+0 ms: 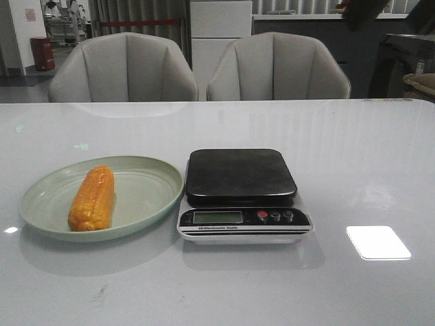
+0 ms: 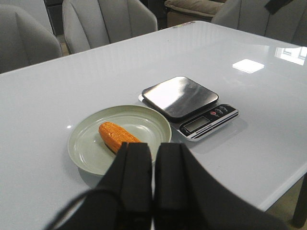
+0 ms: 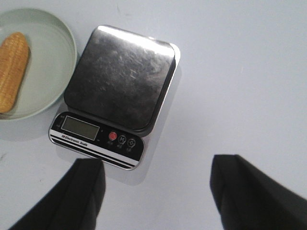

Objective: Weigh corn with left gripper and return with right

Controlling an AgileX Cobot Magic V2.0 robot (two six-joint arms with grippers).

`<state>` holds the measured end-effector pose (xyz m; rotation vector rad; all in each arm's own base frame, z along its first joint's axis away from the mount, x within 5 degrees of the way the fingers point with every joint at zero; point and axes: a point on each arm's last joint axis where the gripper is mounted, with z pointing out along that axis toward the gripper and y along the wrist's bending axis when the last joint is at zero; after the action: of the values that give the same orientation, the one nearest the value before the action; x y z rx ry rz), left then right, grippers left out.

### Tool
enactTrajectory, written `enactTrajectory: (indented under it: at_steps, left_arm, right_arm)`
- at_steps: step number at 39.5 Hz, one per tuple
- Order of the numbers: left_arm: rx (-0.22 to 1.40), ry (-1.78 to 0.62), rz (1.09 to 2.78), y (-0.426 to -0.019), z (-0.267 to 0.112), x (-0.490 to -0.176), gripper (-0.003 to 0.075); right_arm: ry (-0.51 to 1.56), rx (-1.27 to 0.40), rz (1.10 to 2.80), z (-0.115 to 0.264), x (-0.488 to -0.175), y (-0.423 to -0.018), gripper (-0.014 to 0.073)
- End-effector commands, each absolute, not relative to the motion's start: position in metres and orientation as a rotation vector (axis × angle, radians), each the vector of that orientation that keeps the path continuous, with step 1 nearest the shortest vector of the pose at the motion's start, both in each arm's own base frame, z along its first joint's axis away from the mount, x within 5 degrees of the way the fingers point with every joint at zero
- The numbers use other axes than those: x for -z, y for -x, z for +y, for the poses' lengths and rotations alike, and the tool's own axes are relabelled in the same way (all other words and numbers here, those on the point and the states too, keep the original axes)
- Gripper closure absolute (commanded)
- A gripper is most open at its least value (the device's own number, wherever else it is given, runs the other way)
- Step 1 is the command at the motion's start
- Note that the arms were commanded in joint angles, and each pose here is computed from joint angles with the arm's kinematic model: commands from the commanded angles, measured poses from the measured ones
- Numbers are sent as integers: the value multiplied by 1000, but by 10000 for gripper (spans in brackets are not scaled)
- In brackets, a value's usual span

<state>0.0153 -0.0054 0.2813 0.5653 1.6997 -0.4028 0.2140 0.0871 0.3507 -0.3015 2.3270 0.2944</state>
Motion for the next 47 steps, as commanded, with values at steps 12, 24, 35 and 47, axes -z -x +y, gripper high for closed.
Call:
enactTrajectory:
  at_steps: [12, 24, 35, 47]
  left_arm:
    - [429, -535, 1591, -12, -4, -296, 607]
    - [429, -535, 1591, -12, -4, -296, 607]
    - [429, -535, 1591, -12, -4, -296, 607]
    - [429, -535, 1591, -12, -4, -296, 607]
  right_arm:
    - [258, -335, 1838, 39, -336, -99, 39]
    - [215, -364, 1497, 22, -290, -57, 39]
    - [212, -367, 1481, 22, -270, -56, 44]
    - [236, -347, 1638, 22, -256, -56, 430]
